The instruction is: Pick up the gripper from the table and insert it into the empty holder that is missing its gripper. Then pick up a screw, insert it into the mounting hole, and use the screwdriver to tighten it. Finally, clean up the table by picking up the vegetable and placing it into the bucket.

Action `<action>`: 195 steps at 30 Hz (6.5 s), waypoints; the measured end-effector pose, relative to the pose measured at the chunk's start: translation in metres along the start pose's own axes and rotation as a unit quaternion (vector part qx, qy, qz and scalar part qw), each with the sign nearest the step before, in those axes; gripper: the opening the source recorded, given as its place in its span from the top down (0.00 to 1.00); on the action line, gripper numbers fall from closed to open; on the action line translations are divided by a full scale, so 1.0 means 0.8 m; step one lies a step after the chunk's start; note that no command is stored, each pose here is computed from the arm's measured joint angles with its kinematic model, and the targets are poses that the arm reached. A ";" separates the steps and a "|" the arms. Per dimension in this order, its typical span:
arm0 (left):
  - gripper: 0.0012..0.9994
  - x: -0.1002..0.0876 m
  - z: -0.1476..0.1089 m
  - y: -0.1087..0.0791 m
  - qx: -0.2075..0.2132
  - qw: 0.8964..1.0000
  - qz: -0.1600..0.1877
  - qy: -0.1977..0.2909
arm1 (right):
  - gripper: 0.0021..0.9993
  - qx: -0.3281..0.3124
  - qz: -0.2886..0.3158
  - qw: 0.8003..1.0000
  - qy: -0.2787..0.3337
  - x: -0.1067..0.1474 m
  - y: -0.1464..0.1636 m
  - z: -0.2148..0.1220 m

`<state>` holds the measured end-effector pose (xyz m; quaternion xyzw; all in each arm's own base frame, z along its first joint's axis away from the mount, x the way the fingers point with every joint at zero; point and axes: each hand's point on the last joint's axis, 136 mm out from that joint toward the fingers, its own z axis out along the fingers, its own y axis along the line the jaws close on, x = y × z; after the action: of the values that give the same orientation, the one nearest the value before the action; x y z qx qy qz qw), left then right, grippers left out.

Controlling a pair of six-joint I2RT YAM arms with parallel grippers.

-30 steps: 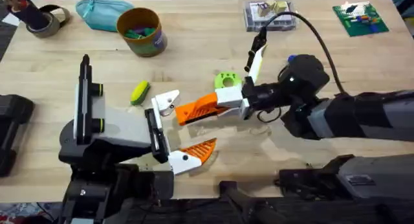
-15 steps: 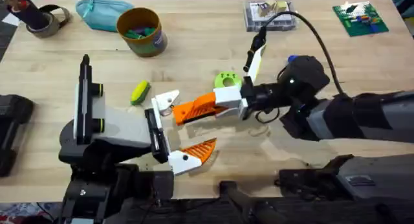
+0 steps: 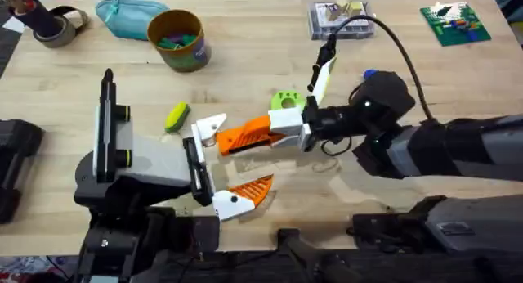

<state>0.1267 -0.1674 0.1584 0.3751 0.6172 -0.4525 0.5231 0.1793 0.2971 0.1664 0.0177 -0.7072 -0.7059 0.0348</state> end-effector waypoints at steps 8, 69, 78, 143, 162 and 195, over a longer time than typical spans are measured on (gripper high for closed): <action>0.01 0.000 0.000 0.000 0.000 1.000 0.000 0.000 | 0.98 0.000 0.000 1.000 -0.004 -0.002 0.000 0.000; 0.01 0.000 0.000 0.002 -0.005 1.000 -0.003 -0.001 | 0.98 0.001 0.015 0.999 -0.053 -0.026 -0.005 0.014; 0.01 -0.001 0.000 0.004 -0.010 1.000 -0.005 -0.001 | 0.98 0.001 0.014 0.999 -0.044 -0.034 -0.006 0.026; 0.01 -0.001 0.000 0.004 -0.009 1.000 -0.006 -0.001 | 0.03 0.000 -0.021 1.000 0.015 -0.027 0.003 0.022; 0.01 -0.001 0.000 0.004 -0.009 1.000 -0.006 -0.001 | 0.84 0.005 -0.031 0.999 0.018 -0.027 -0.004 0.023; 0.01 0.000 0.000 -0.001 0.003 1.000 -0.002 0.000 | 0.99 0.001 -0.019 1.000 0.006 -0.020 -0.004 0.016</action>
<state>0.1256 -0.1677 0.1585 0.3756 0.6167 -0.4553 0.5208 0.1944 0.3111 0.1627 0.0355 -0.7073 -0.7055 0.0250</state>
